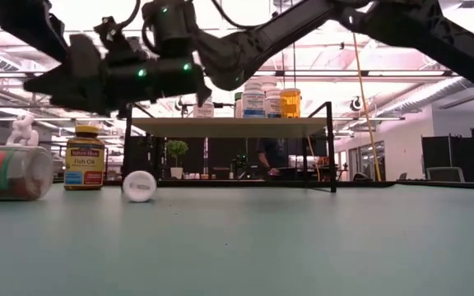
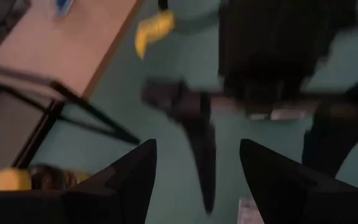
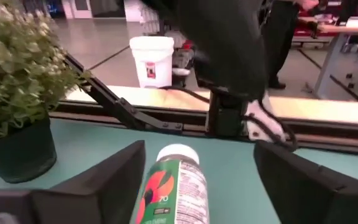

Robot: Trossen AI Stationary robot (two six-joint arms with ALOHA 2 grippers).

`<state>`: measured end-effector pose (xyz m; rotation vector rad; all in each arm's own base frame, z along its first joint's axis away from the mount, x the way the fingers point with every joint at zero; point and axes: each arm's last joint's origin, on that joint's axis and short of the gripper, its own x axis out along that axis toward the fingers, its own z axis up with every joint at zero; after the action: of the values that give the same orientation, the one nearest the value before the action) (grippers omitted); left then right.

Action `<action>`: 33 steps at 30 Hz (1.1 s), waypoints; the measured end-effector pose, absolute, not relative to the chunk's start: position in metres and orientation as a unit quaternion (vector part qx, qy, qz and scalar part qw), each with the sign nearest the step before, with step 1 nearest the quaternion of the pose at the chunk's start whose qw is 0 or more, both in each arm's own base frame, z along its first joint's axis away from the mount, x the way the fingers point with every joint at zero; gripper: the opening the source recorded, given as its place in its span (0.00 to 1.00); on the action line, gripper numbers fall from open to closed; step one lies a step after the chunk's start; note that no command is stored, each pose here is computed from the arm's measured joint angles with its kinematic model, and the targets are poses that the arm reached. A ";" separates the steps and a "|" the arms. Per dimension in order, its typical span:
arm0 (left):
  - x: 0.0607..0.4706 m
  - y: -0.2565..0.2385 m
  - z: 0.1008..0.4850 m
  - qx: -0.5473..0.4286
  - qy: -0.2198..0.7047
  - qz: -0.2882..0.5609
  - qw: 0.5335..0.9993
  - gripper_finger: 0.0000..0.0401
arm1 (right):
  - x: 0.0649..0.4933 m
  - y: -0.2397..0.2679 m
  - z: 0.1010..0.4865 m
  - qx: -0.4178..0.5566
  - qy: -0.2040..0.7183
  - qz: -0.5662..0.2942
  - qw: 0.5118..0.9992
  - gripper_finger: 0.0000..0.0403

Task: Pick and place medicine bottles onto shelf by color
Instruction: Put the white green medicine bottle on the shelf

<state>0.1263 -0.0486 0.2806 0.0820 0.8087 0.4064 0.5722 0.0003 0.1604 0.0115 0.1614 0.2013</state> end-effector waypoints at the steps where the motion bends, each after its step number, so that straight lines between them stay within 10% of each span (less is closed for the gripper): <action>1: 0.128 -0.049 0.282 0.044 0.383 0.192 0.902 0.58 | 0.574 0.002 0.156 0.006 0.084 0.102 0.991 0.77; 18: 0.145 -0.047 0.292 0.053 0.326 0.181 0.926 0.58 | 0.579 0.016 0.085 0.034 0.139 0.110 0.984 0.84; 33: 0.144 -0.049 0.290 -0.008 0.352 0.138 0.926 0.58 | 0.578 0.021 0.081 0.046 0.146 0.110 0.982 0.70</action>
<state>0.1444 -0.0491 0.2896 -0.0168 0.7230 0.2824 0.5782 0.0208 0.0814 0.0916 0.2936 0.2208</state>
